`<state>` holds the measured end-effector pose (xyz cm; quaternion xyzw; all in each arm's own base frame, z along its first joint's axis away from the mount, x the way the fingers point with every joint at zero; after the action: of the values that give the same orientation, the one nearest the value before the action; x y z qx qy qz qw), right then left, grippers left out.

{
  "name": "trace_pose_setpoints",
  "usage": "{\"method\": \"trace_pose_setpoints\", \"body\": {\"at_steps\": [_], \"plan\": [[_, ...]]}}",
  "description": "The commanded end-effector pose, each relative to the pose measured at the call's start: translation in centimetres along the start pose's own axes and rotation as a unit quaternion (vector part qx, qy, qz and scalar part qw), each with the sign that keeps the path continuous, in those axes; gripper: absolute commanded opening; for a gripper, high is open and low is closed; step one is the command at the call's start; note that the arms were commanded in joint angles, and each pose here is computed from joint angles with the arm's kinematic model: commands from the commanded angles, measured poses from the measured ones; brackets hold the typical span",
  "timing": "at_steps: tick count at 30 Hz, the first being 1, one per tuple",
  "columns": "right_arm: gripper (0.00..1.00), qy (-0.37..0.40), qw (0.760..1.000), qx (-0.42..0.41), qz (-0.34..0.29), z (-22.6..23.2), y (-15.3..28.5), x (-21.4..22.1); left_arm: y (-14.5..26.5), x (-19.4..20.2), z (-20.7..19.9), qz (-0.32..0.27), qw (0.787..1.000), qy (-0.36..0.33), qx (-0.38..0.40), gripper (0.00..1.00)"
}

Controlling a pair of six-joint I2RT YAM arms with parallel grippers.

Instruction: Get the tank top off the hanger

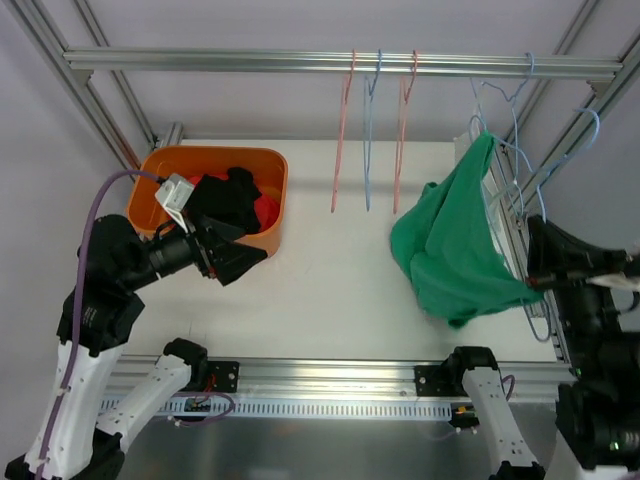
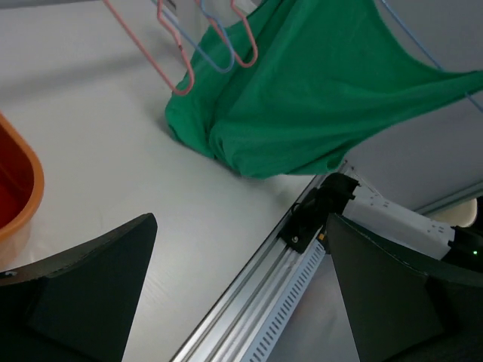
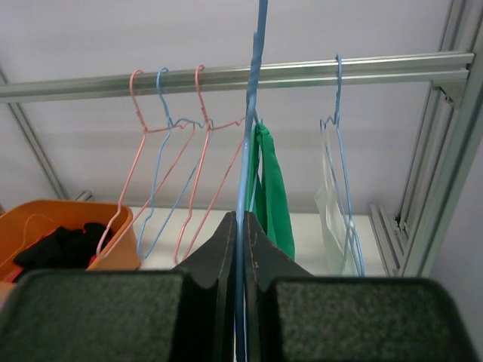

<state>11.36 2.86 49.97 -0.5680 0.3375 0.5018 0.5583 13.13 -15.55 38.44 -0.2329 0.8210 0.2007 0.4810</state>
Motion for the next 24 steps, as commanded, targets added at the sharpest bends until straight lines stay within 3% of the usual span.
{"method": "trace_pose_setpoints", "body": {"at_steps": [1,4,5,6,8,9,11,12,17,24], "plan": [[0.0,-0.024,0.997,0.01,0.075,0.6,5.7,2.2,-0.6,-4.8,-4.8,-0.044,0.994,-0.03,0.095,0.99],[0.0,-0.035,0.997,-0.025,0.068,2.3,9.0,1.2,-2.8,-8.2,-7.0,-0.066,0.99,-0.047,0.113,0.99],[0.0,-0.038,0.996,-0.049,0.068,3.3,9.7,0.8,-5.3,-7.5,-8.5,-0.034,0.988,-0.055,0.142,0.99],[0.0,-0.045,0.994,-0.063,0.074,3.9,10.4,0.7,-5.6,-9.2,-10.5,-0.05,0.983,-0.071,0.161,0.99],[0.0,-0.048,0.991,-0.108,0.066,5.6,11.4,-0.7,-9.9,-7.9,-13.4,-0.023,0.977,-0.11,0.18,0.99],[0.0,-0.051,0.99,-0.116,0.068,5.9,11.6,-0.8,-10.3,-9.4,-15.3,-0.043,0.973,-0.124,0.192,0.99],[0.0,-0.052,0.988,-0.133,0.063,6.5,12.0,-1.4,-14.4,-7.6,-17.4,-0.016,0.969,-0.144,0.201,0.99],[0.0,-0.05,0.988,-0.134,0.06,6.5,12.0,-1.7,-14.8,-8.8,-18.4,-0.029,0.967,-0.144,0.208,0.97],[0.0,-0.044,0.991,-0.115,0.047,5.7,11.8,-2.5,-19.8,-6.7,-18.9,0.003,0.971,-0.132,0.198,0.79],[0.0,-0.056,0.989,-0.138,0.024,6.4,10.6,-3.5,-22.7,-4.7,-18.8,0.027,0.971,-0.128,0.198,0.74]]}}
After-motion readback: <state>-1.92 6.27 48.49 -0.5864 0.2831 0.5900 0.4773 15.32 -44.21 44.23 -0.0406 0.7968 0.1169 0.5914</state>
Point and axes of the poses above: each gripper's point midway between its finger pads, its own y axis back along the fingers, its own z axis along the line the jaws close on, x = y × z, the point moved 2 cm from there along y, back along the fingers, and after that the axes turned 2 degrees about -y, right-handed, at the moved point
